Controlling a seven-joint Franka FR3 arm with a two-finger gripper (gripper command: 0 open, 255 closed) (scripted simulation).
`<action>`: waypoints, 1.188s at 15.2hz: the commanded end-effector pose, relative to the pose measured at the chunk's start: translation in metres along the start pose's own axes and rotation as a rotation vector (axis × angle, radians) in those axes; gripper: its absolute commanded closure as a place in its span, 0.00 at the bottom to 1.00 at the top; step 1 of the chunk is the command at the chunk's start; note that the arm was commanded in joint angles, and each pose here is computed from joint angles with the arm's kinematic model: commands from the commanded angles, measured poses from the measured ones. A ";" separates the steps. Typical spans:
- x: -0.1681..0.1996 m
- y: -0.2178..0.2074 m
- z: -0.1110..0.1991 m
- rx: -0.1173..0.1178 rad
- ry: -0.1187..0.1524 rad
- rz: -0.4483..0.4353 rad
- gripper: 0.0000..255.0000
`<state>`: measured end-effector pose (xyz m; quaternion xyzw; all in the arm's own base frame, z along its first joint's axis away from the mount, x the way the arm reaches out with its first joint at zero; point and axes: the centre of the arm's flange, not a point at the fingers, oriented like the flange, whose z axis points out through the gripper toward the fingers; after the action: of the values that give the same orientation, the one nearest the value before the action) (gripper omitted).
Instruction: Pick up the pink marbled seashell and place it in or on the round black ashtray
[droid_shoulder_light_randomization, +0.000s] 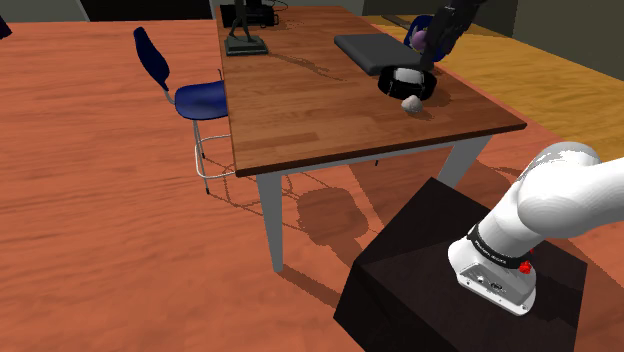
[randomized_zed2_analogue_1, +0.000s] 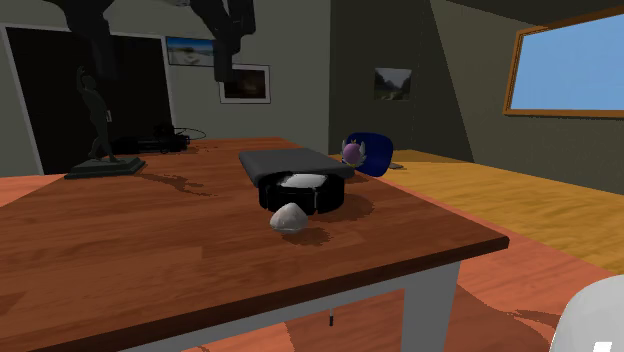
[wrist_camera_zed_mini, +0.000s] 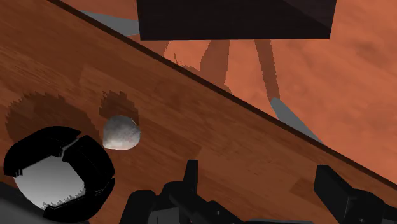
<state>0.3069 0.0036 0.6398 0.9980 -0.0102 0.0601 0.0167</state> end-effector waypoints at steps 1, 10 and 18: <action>0.000 0.000 0.000 0.000 0.000 0.000 0.00; 0.001 0.059 0.092 -0.110 0.044 -0.083 0.00; 0.010 0.119 0.168 -0.208 0.084 -0.157 0.00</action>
<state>0.3318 -0.1126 0.4876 0.9868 0.0569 0.0953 0.1181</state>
